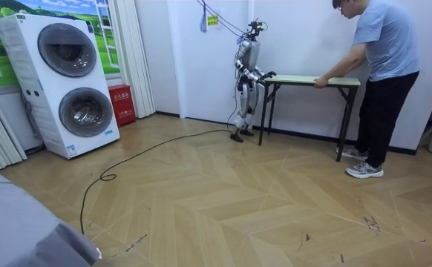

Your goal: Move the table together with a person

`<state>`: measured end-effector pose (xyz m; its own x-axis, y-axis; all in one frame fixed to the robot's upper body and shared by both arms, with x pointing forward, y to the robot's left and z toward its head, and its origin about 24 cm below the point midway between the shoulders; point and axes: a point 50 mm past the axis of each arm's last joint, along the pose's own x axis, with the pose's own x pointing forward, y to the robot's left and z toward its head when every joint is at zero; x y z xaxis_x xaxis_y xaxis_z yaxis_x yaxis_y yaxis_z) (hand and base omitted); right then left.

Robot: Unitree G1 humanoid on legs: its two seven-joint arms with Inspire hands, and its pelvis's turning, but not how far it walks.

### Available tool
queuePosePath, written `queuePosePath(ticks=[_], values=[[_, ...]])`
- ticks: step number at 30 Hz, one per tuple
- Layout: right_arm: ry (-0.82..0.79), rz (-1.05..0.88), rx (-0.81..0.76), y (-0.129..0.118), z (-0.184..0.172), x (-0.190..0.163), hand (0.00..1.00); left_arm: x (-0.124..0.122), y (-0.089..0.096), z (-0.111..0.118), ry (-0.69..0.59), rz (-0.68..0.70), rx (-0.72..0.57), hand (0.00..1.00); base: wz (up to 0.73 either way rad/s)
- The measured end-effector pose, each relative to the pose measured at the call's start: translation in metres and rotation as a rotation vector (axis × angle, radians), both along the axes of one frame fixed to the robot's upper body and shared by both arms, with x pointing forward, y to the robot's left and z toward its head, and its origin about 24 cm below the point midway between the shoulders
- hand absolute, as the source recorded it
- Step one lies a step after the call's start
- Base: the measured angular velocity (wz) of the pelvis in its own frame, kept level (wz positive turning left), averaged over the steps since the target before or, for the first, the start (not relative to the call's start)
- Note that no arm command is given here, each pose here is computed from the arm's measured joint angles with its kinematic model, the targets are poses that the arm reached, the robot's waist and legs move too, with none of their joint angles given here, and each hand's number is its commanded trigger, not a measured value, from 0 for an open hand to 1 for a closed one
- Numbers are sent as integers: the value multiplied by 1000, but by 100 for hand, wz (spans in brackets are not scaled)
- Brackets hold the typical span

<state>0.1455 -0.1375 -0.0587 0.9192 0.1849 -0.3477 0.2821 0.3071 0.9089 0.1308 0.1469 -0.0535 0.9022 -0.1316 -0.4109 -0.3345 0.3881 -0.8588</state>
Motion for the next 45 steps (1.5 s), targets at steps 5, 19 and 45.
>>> queuePosePath(ticks=[5,19,45], values=[[6,-5,-7,-4,-1,-2,100,1,-2,-2,2,-12,18,100,20],[42,-6,-8,-6,-7,-7,100,-2,-1,-6,22,-30,49,100,1],[-18,156,-166,-19,-15,-24,0,-7,-1,-15,-99,-358,364,0,0]])
